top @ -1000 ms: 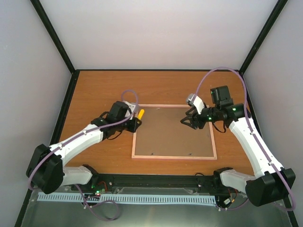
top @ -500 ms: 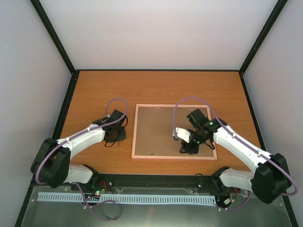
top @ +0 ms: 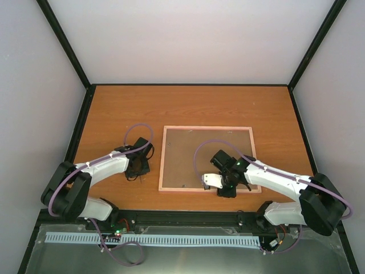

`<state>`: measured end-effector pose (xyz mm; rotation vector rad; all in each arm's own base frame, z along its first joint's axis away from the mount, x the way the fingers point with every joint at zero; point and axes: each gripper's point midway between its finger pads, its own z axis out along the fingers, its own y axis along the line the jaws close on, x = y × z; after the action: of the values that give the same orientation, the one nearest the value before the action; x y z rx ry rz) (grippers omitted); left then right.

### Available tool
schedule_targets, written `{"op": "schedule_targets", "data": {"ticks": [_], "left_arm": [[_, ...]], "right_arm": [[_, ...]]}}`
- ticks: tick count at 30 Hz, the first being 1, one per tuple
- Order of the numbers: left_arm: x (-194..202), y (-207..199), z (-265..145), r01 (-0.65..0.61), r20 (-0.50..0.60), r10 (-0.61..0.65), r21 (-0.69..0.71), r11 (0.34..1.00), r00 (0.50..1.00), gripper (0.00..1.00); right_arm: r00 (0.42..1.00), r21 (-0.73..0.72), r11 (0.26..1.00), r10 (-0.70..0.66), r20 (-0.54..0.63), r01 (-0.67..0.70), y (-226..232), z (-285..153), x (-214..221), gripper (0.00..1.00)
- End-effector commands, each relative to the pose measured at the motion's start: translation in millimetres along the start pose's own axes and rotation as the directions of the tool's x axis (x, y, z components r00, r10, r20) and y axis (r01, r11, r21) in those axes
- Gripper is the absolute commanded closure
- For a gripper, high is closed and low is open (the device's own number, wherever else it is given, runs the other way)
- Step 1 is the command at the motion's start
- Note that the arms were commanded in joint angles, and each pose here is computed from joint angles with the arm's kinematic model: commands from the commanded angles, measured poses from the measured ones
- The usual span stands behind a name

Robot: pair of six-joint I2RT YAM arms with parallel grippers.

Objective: Take the photo out of the frame

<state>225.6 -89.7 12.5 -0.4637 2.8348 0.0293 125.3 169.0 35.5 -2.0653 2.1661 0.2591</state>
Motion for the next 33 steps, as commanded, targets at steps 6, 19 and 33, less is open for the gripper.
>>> {"op": "schedule_targets", "data": {"ticks": [6, 19, 33], "left_arm": [[1, 5, 2, 0.029, -0.002, -0.029, -0.017, 0.999, 1.000, 0.59], [-54, -64, -63, -0.192, 0.264, 0.127, 0.239, 0.952, 0.956, 0.47], [10, -146, -142, -0.659, 0.576, 0.404, 0.344, 0.669, 0.710, 0.21]], "right_arm": [[1.000, 0.068, 0.997, -0.024, -0.011, 0.025, -10, 8, -5, 0.62], [0.998, 0.065, 0.997, -0.032, -0.052, 0.036, -8, 14, 1, 0.67], [0.999, 0.076, 0.997, -0.006, -0.034, 0.008, -12, -8, -11, 0.97]]}}
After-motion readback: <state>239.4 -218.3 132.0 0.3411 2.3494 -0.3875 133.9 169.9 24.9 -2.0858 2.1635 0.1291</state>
